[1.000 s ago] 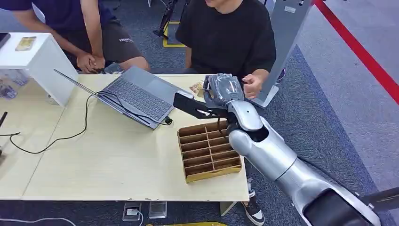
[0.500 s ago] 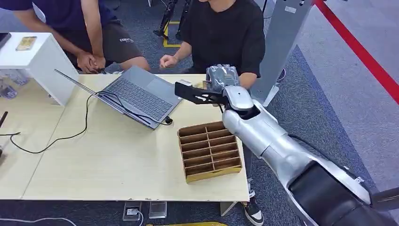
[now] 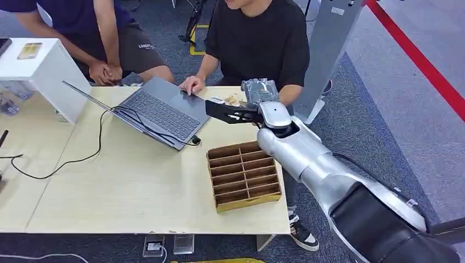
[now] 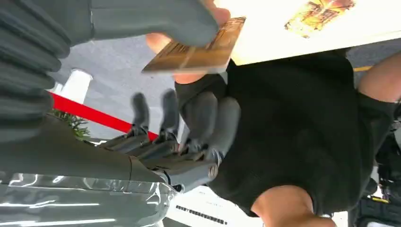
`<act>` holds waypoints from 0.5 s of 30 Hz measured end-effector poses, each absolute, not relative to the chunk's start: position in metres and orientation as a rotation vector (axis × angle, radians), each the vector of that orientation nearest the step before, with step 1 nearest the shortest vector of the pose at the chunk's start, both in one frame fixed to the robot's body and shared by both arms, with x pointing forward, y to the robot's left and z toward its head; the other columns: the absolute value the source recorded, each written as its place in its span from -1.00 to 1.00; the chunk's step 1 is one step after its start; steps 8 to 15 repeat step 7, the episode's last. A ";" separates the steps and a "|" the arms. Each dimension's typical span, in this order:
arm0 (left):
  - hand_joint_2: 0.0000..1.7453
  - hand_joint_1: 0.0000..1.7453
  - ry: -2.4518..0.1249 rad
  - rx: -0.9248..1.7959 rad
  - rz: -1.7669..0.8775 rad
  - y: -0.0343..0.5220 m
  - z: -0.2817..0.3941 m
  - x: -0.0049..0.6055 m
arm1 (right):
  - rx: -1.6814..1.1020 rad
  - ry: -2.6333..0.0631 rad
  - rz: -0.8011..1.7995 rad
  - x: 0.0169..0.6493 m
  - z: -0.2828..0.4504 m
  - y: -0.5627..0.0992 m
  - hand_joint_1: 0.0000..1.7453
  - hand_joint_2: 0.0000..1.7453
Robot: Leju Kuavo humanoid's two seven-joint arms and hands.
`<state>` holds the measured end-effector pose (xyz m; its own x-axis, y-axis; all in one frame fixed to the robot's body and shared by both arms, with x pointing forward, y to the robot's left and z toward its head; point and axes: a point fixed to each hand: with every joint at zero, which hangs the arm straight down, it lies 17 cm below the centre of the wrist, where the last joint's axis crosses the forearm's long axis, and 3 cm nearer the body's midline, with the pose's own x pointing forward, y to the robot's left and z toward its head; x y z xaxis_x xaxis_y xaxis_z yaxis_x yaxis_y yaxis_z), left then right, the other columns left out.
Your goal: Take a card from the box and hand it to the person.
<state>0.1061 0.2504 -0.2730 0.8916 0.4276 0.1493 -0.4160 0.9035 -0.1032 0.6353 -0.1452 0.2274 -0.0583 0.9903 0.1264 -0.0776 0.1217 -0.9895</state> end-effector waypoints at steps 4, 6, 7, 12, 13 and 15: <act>1.00 -1.00 -0.175 -0.067 0.439 0.251 -0.273 0.107 | -1.037 -1.246 1.205 0.635 0.224 -0.146 -1.00 -1.00; 1.00 -1.00 -0.175 -0.066 0.439 0.251 -0.273 0.107 | -1.040 -1.241 1.209 0.635 0.223 -0.146 -1.00 -1.00; 1.00 -1.00 -0.175 -0.066 0.439 0.251 -0.273 0.106 | -1.041 -1.240 1.210 0.635 0.222 -0.146 -1.00 -1.00; 1.00 -1.00 -0.175 -0.066 0.439 0.251 -0.273 0.106 | -1.041 -1.240 1.210 0.635 0.222 -0.146 -1.00 -1.00; 1.00 -1.00 -0.175 -0.066 0.439 0.251 -0.273 0.106 | -1.041 -1.240 1.210 0.635 0.222 -0.146 -1.00 -1.00; 1.00 -1.00 -0.175 -0.066 0.439 0.251 -0.273 0.106 | -1.041 -1.240 1.210 0.635 0.222 -0.146 -1.00 -1.00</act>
